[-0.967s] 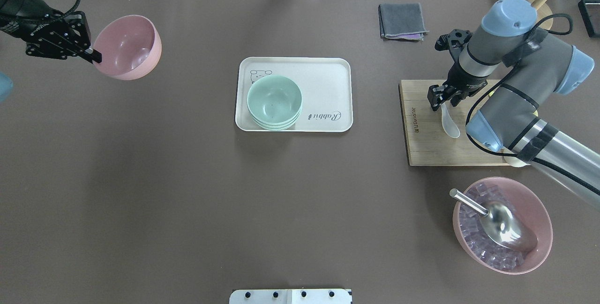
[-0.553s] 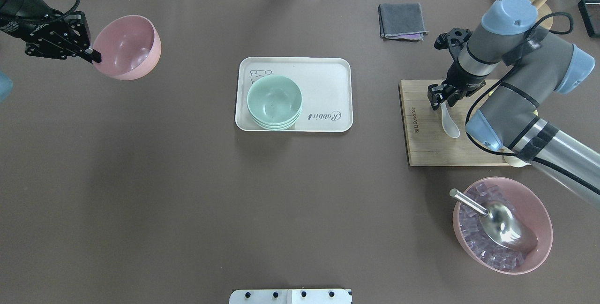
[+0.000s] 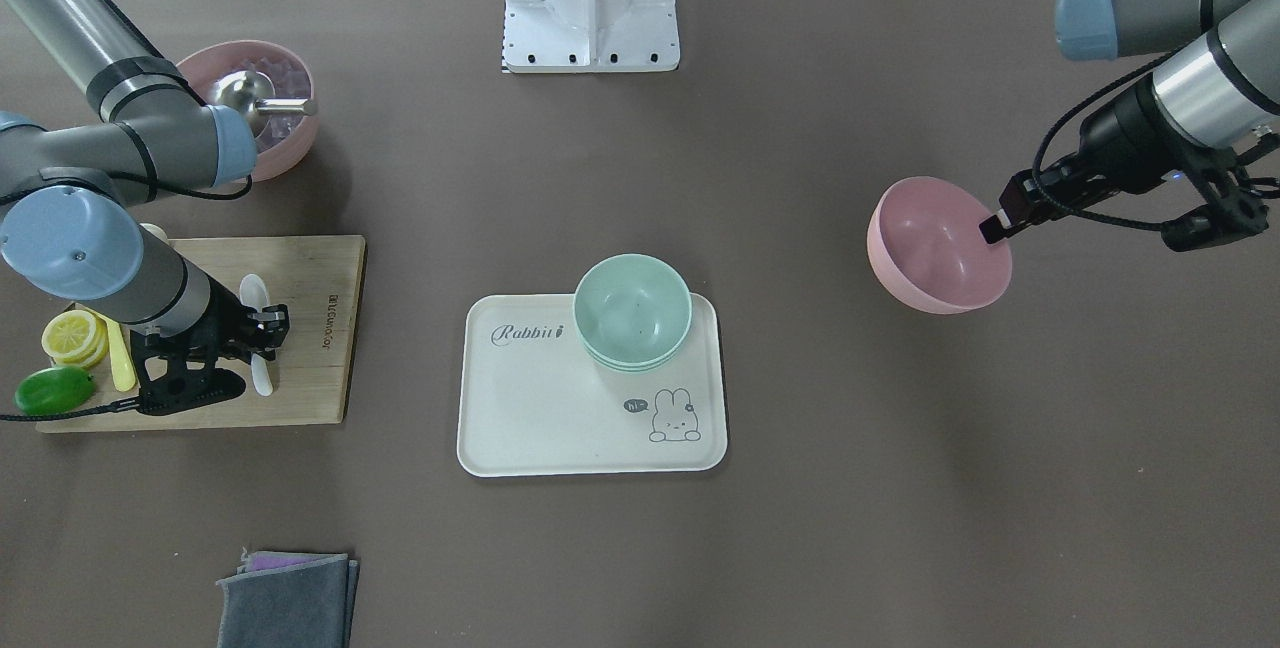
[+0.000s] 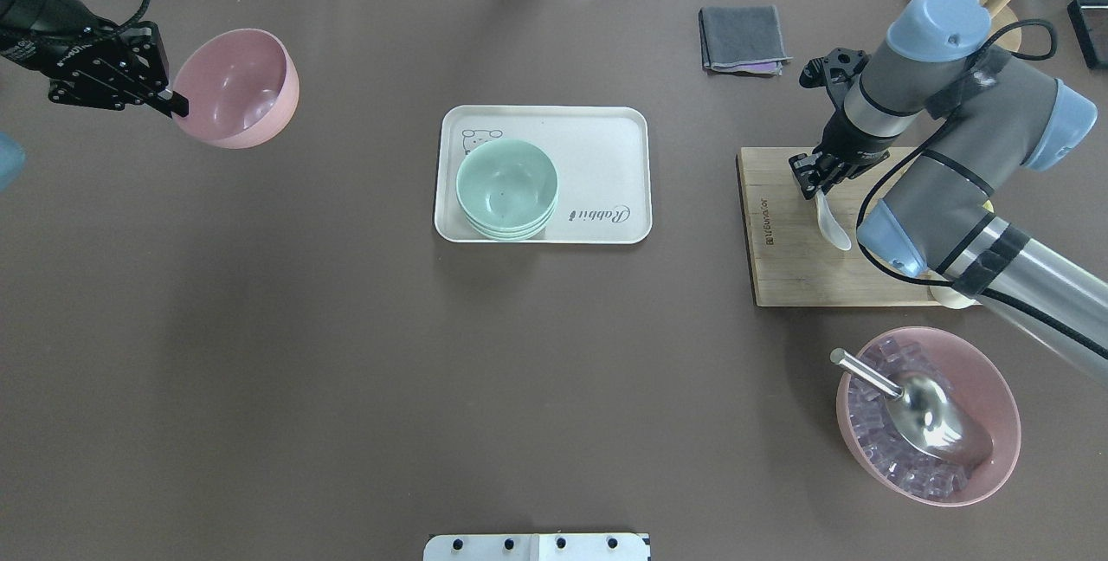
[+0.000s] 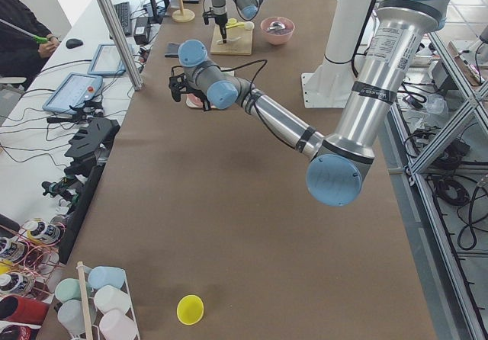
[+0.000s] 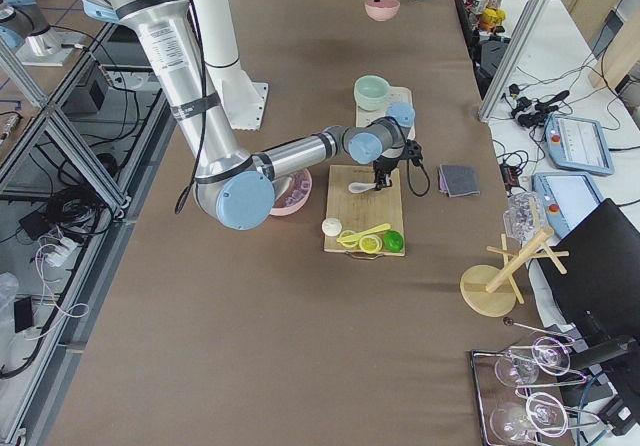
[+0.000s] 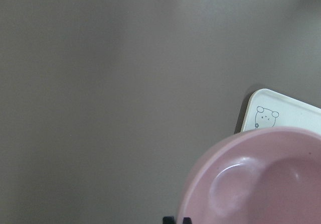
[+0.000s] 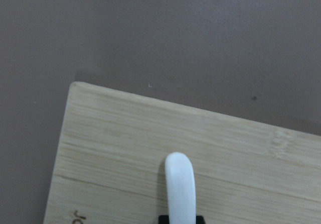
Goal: Stack pink bowl on green and place spoon
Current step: 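Set the pink bowl on the green bowls while the right gripper lifts the spoon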
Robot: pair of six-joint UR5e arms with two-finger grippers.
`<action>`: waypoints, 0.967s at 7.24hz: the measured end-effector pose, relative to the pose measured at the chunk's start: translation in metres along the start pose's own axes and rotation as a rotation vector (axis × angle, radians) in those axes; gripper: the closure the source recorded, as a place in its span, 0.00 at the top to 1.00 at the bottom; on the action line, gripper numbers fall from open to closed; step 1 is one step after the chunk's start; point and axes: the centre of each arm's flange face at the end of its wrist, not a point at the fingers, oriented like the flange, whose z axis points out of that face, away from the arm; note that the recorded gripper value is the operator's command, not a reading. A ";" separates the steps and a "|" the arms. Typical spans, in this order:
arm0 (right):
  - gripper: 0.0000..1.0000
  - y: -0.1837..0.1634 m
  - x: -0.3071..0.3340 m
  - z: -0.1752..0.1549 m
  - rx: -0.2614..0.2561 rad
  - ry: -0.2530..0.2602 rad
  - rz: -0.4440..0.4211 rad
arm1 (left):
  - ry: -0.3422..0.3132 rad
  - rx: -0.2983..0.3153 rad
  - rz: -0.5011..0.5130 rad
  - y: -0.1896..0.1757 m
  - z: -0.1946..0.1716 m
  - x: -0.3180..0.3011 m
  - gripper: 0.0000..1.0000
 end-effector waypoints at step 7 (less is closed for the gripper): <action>0.00 -0.042 0.012 -0.126 0.183 -0.080 0.110 | -0.010 -0.035 0.055 0.058 0.131 0.161 0.00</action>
